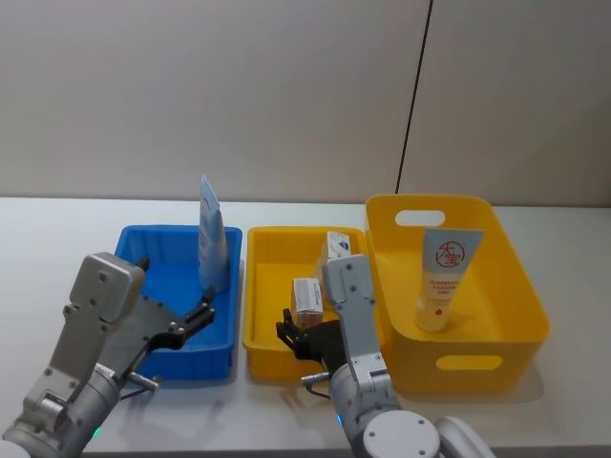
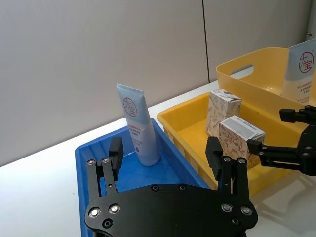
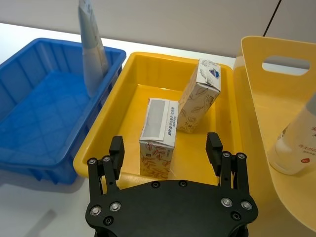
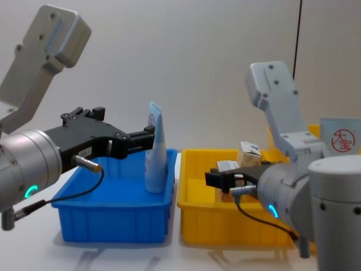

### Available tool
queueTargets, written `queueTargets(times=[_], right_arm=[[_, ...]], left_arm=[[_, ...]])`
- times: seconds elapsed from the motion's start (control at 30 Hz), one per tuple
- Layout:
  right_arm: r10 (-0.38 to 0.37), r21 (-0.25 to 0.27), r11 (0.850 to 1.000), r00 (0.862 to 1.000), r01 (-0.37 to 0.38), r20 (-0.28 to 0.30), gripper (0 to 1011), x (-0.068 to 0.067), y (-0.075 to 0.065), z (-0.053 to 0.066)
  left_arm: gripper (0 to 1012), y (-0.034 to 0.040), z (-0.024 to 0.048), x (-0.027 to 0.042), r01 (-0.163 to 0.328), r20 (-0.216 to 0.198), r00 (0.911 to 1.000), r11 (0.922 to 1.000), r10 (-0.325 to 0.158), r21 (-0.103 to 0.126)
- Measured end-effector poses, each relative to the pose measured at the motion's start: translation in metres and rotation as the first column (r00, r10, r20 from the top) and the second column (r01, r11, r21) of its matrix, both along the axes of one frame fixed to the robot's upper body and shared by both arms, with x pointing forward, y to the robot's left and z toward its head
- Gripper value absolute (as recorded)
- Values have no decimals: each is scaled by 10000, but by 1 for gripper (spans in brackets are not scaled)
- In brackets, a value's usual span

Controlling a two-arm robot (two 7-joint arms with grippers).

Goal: Bimanual collaborative sorting of washing and personal care products

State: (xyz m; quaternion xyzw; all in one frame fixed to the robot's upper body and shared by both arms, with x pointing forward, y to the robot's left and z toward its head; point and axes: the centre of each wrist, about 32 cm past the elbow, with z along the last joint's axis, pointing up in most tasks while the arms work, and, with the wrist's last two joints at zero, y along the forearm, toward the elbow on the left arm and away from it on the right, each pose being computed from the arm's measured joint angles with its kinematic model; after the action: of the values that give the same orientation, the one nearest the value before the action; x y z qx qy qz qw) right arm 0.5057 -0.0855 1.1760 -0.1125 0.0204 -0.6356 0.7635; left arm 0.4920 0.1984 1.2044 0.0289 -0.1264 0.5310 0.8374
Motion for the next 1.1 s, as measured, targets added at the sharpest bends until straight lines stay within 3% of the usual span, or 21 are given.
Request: queueTargets(times=[0.77,0.97,1.1], right_arm=[[-877,-120,9961,9953,872,-413,1004,291,209,-114],[-970,-164,9952,9943,964,-440,891,329,220,-130],[-1004,-182,9949,9939,997,-448,762,344,228,-134]], left_arm=[[1001,0,0,0,-1,1,10000,10000,1,0],[1001,0,0,0,0,0,10000,10000,0,0],[1001,0,0,0,0,0,10000,10000,0,1]])
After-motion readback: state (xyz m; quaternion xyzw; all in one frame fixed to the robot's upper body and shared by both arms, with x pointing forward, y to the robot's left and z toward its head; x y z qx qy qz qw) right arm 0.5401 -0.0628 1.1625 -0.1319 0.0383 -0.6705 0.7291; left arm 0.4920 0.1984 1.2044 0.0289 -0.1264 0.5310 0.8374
